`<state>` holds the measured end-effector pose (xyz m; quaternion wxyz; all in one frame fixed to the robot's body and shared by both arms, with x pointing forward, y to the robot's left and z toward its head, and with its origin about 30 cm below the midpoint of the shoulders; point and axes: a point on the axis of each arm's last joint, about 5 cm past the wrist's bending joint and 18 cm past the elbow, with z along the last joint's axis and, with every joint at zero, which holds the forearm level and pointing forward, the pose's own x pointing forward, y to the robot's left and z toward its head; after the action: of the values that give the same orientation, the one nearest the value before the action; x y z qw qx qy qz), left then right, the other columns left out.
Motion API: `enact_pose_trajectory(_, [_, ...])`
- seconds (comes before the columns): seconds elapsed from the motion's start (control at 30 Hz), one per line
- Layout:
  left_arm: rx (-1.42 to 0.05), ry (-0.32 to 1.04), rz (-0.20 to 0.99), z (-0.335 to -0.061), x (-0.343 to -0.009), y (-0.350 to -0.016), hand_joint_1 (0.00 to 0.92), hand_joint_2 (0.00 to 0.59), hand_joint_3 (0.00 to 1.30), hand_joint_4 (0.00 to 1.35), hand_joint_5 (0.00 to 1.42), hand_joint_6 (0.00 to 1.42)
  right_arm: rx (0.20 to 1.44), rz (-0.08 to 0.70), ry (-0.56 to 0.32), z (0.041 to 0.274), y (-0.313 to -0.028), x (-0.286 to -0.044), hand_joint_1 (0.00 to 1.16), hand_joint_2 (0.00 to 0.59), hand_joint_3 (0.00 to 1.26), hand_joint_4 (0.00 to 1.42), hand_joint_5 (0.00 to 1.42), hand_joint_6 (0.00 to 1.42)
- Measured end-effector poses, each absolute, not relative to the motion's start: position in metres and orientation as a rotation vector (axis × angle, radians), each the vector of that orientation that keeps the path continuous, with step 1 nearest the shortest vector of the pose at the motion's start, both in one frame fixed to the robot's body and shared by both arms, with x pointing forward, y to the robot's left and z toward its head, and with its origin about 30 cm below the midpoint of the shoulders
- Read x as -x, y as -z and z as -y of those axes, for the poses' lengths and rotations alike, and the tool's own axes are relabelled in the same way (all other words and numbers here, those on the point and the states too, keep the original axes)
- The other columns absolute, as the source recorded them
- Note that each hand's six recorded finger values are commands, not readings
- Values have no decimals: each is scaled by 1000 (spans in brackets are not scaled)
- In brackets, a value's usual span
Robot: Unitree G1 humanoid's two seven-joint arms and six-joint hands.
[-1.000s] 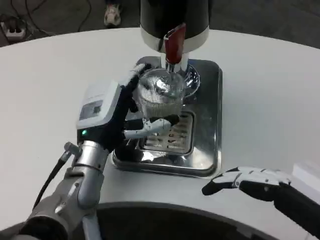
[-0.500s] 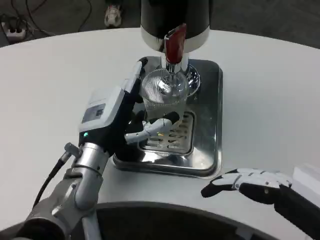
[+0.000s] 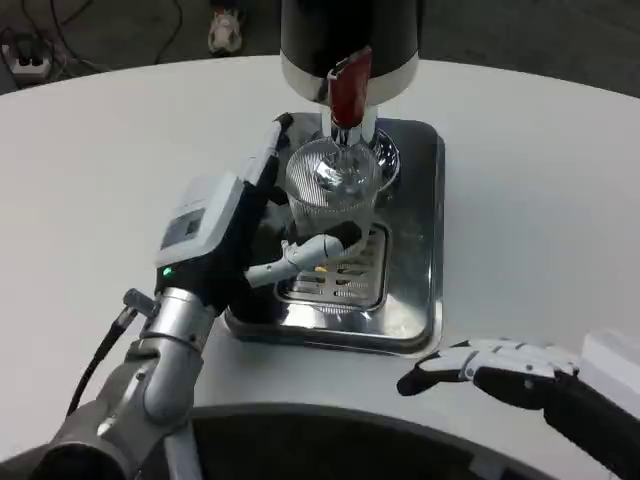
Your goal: Grasp the cup under the faucet to collect the drink, then remove the cup.
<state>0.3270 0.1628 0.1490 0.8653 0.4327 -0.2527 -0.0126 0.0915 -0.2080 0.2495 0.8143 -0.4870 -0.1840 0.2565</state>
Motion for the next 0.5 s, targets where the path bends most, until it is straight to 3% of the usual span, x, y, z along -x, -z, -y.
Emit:
enact_pose_trajectory(0.3, [-849, -45, 539, -168, -314, -136, 0, 4, 0, 65, 351, 428, 1038, 399, -549, 207, -249, -92, 506, 440, 299, 207, 155, 128])
enact_pose_trajectory(0.5, [-687, -109, 554, -175, -296, -136, 0, 25, 6, 35, 194, 212, 1037, 398, -549, 205, -248, -93, 506, 440, 299, 207, 155, 128])
